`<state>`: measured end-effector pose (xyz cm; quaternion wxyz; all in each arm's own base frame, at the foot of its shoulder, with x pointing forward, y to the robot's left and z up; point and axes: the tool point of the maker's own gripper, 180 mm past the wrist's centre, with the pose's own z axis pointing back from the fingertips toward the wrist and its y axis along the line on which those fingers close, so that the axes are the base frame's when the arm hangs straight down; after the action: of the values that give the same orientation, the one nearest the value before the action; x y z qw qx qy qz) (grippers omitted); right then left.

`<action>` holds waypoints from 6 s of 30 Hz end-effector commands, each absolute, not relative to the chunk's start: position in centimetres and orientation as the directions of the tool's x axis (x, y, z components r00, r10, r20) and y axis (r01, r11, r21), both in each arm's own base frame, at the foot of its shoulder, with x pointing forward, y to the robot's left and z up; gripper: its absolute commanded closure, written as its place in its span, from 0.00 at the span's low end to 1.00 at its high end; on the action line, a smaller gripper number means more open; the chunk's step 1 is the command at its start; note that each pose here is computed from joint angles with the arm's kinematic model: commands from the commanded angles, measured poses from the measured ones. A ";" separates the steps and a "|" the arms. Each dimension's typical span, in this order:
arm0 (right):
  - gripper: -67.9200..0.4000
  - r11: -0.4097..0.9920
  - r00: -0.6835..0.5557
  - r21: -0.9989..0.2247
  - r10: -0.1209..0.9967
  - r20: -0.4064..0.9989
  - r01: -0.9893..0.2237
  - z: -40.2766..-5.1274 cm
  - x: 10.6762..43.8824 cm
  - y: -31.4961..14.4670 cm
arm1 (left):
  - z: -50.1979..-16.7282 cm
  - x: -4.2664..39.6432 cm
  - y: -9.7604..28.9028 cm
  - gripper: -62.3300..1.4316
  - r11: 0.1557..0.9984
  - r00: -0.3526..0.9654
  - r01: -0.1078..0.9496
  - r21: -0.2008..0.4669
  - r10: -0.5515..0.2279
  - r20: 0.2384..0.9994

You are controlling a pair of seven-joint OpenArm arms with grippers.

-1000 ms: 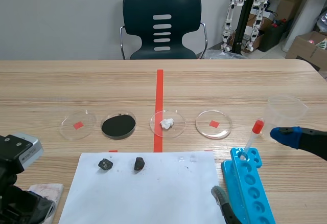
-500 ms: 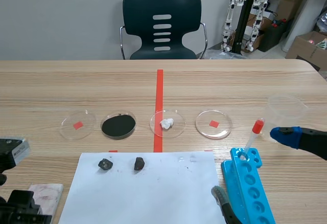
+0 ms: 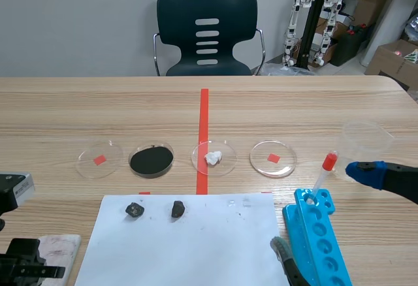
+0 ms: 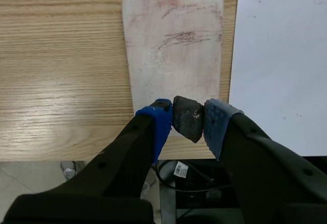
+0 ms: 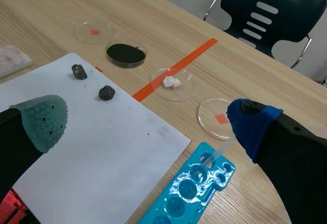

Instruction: Rub the mineral on the streak plate below the first streak

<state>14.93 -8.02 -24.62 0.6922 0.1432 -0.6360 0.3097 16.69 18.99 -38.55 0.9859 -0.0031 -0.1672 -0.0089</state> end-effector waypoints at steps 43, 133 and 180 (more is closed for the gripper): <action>0.00 0.773 -0.037 -0.204 0.227 0.973 -0.601 -23.4 15.4 -7.9 | -40.4 16.5 17.4 0.77 0.988 0.956 -0.036 -0.153 0.079 0.284; 0.00 0.773 -0.037 -0.204 0.227 0.973 -0.601 -23.4 15.4 -7.9 | -41.0 15.2 20.3 0.77 0.997 0.974 -0.066 0.034 0.057 0.221; 0.00 0.773 -0.037 -0.204 0.227 0.973 -0.601 -23.4 15.4 -7.9 | -28.5 25.2 14.3 0.77 0.980 0.485 0.200 0.015 -0.112 0.867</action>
<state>14.93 -8.02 -24.62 0.6923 0.1431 -0.6359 0.3097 24.65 14.65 -29.97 0.8750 -0.0392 -0.4752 -0.0840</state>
